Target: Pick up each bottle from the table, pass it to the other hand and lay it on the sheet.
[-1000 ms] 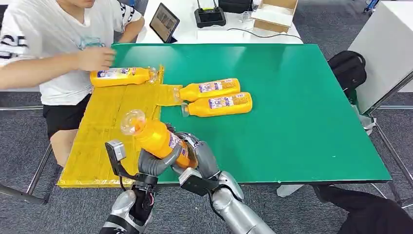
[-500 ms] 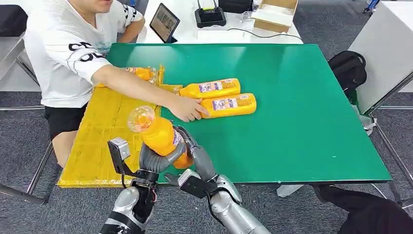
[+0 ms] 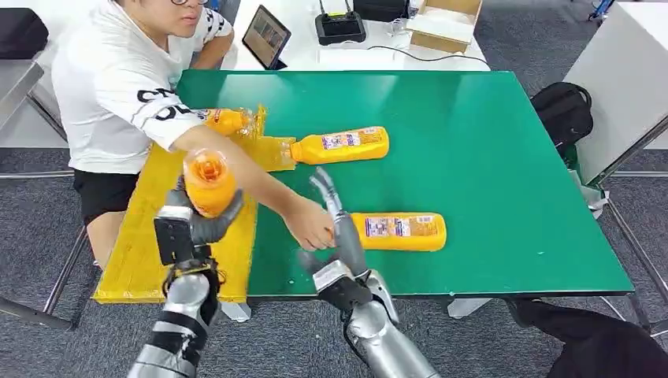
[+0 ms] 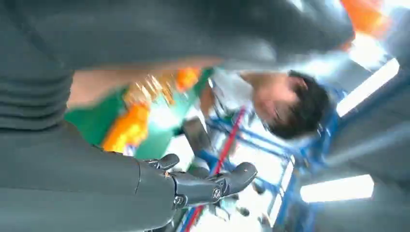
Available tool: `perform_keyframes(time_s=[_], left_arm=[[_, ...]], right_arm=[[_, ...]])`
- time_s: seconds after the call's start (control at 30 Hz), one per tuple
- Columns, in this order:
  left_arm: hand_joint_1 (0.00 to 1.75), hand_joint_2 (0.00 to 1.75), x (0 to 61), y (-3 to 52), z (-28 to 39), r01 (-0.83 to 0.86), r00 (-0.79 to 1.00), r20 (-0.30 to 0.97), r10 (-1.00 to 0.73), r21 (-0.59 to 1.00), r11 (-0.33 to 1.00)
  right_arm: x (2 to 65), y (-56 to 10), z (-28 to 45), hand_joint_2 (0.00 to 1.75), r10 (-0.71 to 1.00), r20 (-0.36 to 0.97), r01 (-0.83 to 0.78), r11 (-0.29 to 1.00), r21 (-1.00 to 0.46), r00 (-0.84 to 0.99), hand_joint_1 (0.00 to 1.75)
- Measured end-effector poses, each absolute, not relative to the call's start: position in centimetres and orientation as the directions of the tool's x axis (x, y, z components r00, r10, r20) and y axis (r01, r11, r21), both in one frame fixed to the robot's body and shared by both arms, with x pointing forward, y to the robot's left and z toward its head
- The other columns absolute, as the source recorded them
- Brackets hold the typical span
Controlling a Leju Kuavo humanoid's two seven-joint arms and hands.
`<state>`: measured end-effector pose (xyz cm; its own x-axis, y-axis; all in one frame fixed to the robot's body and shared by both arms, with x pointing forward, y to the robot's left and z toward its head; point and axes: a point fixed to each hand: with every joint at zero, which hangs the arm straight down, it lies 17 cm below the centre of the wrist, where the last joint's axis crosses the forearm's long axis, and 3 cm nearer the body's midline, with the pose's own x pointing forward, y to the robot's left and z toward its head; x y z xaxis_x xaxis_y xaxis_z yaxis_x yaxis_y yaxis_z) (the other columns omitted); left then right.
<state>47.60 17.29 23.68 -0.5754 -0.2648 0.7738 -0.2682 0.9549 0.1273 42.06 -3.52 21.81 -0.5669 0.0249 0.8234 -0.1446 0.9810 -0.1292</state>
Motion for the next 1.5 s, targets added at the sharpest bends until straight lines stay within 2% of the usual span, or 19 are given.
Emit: perform_keyframes(time_s=[0.13,0.27,0.4,0.53,0.67,0.87,1.17,1.2,1.33,1.37,1.4,1.47,1.5], left_arm=[[1.75,1.75,48.9,19.5,23.6,-0.426,-0.529,0.670,-0.521,0.322,0.846],[1.75,1.75,50.4,19.1,22.8,-0.495,-0.469,0.383,-0.796,0.632,0.596],[1.75,1.75,52.0,20.5,20.6,-0.498,-0.372,0.180,-0.910,0.789,0.359],[1.75,1.75,54.0,22.5,17.3,-0.432,-0.284,0.072,-0.956,0.881,0.195],[1.75,1.75,55.2,24.1,13.4,-0.320,-0.257,0.055,-0.965,0.937,0.139],[1.75,1.75,55.2,25.5,7.4,-0.085,-0.238,0.108,-0.965,0.988,0.132],[1.75,1.75,55.5,26.4,4.3,0.105,-0.196,0.184,-0.963,0.981,0.166],[1.52,1.75,55.5,26.4,4.2,0.115,-0.194,0.190,-0.962,0.979,0.170],[1.52,1.75,55.7,26.6,3.9,0.155,-0.178,0.213,-0.961,0.970,0.186],[0.09,1.75,55.8,26.6,3.9,0.161,-0.175,0.216,-0.961,0.969,0.189],[0.00,1.75,55.8,26.7,3.9,0.165,-0.172,0.221,-0.960,0.967,0.193],[0.00,1.75,55.8,26.8,3.8,0.170,-0.169,0.224,-0.960,0.966,0.196],[0.00,0.00,55.8,26.7,3.7,0.180,-0.165,0.238,-0.957,0.961,0.208]], right_arm=[[41.7,-5.3,24.2,0.00,0.002,0.795,-0.092,0.993,-0.072,-0.606,0.00],[41.2,-6.3,26.0,0.00,-0.005,0.764,-0.060,0.997,-0.044,-0.646,0.00],[40.8,-7.3,27.5,0.00,-0.002,0.733,-0.025,0.999,-0.021,-0.681,0.00],[40.6,-8.4,29.0,0.00,0.001,0.710,0.015,1.000,0.014,-0.704,0.00],[40.4,-9.3,30.0,0.00,-0.006,0.697,0.033,0.999,0.043,-0.717,0.00],[40.5,-9.6,30.1,0.00,-0.022,0.699,0.028,0.998,0.059,-0.715,0.00],[40.5,-9.2,30.0,0.00,-0.045,0.707,-0.002,0.998,0.062,-0.706,0.00],[40.5,-9.2,29.9,0.00,-0.046,0.708,-0.003,0.998,0.062,-0.705,0.00],[40.6,-9.0,29.8,0.00,-0.052,0.714,-0.012,0.998,0.061,-0.698,0.00],[40.6,-9.0,29.8,0.00,-0.053,0.715,-0.014,0.998,0.061,-0.697,0.00],[40.7,-9.0,29.8,0.00,-0.055,0.716,-0.015,0.998,0.062,-0.696,0.00],[40.7,-8.9,29.8,0.00,-0.056,0.718,-0.017,0.998,0.061,-0.694,0.00],[40.7,-8.9,29.7,0.00,-0.056,0.720,-0.019,0.998,0.060,-0.692,0.00]])
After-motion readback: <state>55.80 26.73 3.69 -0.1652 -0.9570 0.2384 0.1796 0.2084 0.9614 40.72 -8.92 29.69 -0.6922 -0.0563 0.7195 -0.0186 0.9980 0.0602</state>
